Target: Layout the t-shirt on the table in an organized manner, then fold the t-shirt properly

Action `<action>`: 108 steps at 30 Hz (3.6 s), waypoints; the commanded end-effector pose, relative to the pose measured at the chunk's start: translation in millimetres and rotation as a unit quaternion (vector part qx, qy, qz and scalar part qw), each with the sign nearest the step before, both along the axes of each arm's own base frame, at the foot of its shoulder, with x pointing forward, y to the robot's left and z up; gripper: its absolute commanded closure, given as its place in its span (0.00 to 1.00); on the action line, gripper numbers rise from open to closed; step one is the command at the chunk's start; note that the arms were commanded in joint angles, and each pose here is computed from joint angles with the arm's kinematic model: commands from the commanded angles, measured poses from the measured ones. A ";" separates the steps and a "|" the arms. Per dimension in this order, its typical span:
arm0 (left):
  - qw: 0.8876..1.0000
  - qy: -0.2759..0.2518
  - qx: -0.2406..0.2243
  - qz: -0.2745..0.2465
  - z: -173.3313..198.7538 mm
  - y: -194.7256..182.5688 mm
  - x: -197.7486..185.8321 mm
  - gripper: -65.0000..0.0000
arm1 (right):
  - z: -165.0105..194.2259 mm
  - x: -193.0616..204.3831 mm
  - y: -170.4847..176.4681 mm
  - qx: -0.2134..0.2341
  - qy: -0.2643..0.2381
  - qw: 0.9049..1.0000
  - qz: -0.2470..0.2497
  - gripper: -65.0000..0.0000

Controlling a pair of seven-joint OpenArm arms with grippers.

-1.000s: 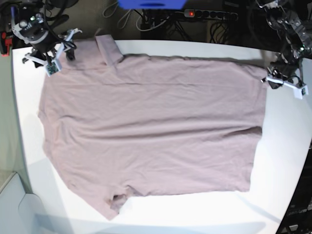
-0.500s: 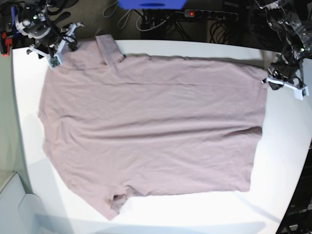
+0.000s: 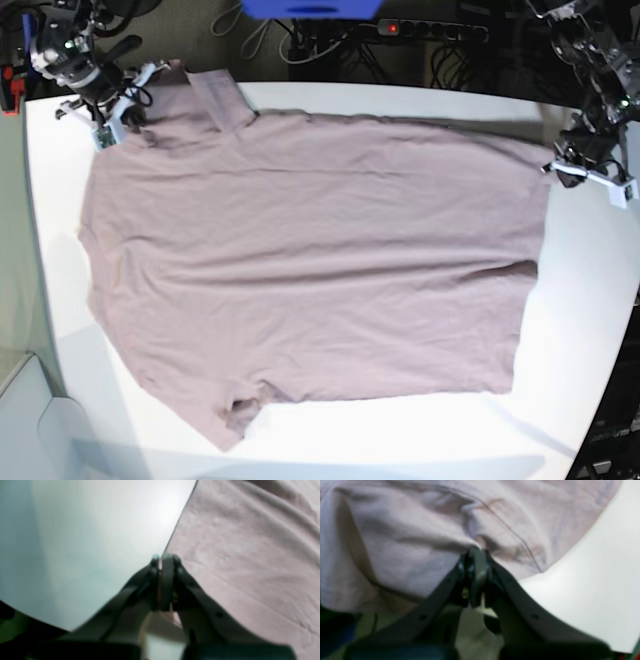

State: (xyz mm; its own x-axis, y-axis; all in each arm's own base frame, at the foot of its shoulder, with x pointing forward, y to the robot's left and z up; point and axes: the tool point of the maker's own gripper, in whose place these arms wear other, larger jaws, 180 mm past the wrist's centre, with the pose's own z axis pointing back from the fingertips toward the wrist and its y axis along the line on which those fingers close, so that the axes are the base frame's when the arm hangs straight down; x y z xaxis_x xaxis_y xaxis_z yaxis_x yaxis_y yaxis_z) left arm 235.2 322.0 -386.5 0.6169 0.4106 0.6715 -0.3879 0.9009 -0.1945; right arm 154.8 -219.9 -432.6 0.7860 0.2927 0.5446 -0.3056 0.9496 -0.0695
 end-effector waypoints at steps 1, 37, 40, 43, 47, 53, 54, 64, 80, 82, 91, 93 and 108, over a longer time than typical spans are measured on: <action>0.999 -0.029 0.017 -0.005 19.3 5.1 10.5 1.00 | 0.9 -8.3 -5.2 -0.021 0.018 1.000 0.007 1.00; 0.994 -0.107 -0.016 0.013 51.4 16.5 93.0 1.00 | 80.8 150.1 -21.1 -0.046 -0.154 0.987 0.021 1.00; 0.994 -0.104 -0.025 0.015 47.4 17.2 99.5 1.00 | 83.5 161.5 -26.0 -0.046 -0.158 0.986 0.018 1.00; 0.994 -0.102 -0.025 0.017 46.9 21.6 102.0 1.00 | 81.2 172.7 -27.3 -0.038 -0.157 0.987 0.014 1.00; 0.994 -0.098 -0.038 0.021 40.8 22.0 107.8 1.00 | 73.2 182.7 -24.8 -0.034 -0.146 0.988 0.027 1.00; 0.994 -0.083 -0.064 0.029 25.2 21.7 115.1 1.00 | 61.3 188.9 -21.6 -0.021 -0.131 0.991 0.027 1.00; 0.994 -0.081 -0.065 0.030 24.0 23.3 115.6 1.00 | 61.3 188.9 -21.6 -0.021 -0.131 0.991 0.027 1.00; 0.993 -0.089 -0.072 0.034 26.9 25.3 122.8 0.26 | 72.2 191.3 -33.4 -0.039 -0.141 0.989 0.028 0.52; 0.997 -0.050 -0.058 0.023 -0.9 3.5 70.5 0.17 | 62.6 139.6 -44.7 -0.060 -0.118 0.991 0.020 0.48; 0.997 -0.040 -0.065 0.026 -9.9 2.3 67.7 0.18 | 62.6 139.6 -44.7 -0.060 -0.118 0.991 0.020 0.49; 0.996 -0.014 -0.087 0.032 -31.7 -2.5 59.8 0.60 | 63.0 139.7 -45.7 -0.062 -0.118 0.991 0.020 0.49; 0.996 -0.013 -0.087 0.032 -32.3 -2.5 59.4 0.65 | 63.0 139.7 -45.7 -0.062 -0.118 0.991 0.020 0.49; 0.997 0.005 -0.080 -0.023 -40.5 -16.1 63.3 0.99 | 77.5 128.1 -102.0 -0.090 -0.126 0.987 -0.051 0.44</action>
